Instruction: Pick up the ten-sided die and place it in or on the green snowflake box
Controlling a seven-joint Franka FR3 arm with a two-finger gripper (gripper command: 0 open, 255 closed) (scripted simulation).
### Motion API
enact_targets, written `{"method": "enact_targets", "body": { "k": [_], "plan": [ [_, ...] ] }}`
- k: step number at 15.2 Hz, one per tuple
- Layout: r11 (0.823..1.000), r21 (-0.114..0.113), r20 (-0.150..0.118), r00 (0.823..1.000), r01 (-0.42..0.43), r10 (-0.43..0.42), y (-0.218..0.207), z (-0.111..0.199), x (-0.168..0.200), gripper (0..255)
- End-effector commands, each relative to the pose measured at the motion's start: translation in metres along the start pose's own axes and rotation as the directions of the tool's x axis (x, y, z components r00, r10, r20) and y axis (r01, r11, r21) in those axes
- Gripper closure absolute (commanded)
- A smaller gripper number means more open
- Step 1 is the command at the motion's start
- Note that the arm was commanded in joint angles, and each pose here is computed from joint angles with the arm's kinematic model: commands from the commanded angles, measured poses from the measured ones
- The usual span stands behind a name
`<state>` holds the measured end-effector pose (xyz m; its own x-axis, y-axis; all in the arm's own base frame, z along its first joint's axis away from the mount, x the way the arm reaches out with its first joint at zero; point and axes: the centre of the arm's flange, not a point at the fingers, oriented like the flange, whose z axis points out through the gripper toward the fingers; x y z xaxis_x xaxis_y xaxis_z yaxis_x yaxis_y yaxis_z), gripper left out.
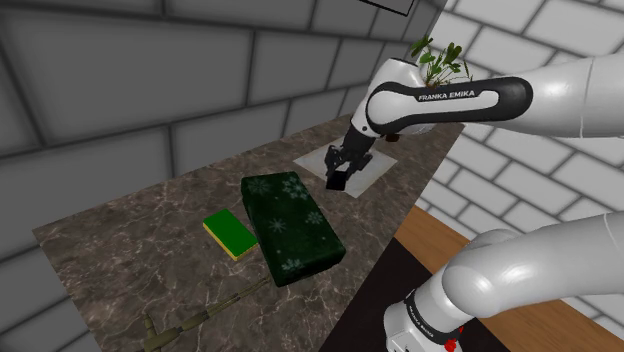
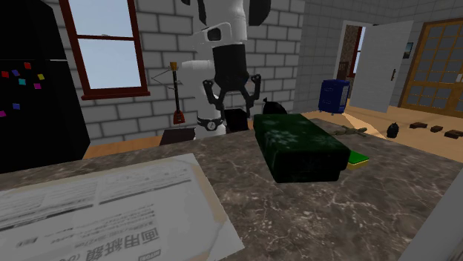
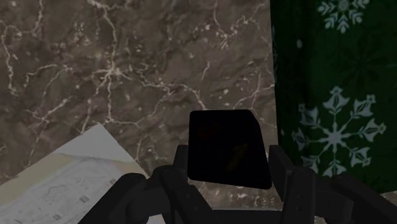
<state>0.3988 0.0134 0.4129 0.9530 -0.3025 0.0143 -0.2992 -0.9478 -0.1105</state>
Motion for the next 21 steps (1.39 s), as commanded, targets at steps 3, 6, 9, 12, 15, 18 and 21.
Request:
{"method": "enact_targets", "body": {
  "k": [3,6,9,12,15,18,21],
  "plan": [
    [1.0,0.0,0.0,1.0,0.0,0.0,-0.003,-0.022,-0.001,255],
    [1.0,0.0,0.0,1.0,0.0,0.0,-0.005,-0.038,-0.001,255],
    [1.0,0.0,0.0,1.0,0.0,0.0,-0.006,-0.053,0.0,255],
    [1.0,0.0,0.0,1.0,0.0,0.0,-0.019,-0.06,-0.005,255],
    [1.0,0.0,0.0,1.0,0.0,0.0,-0.056,-0.059,-0.02,255],
    [1.0,0.0,0.0,1.0,0.0,0.0,-0.092,-0.058,-0.035,255],
    [1.0,0.0,0.0,1.0,0.0,0.0,-0.129,-0.057,-0.05,255]
  ]
}}
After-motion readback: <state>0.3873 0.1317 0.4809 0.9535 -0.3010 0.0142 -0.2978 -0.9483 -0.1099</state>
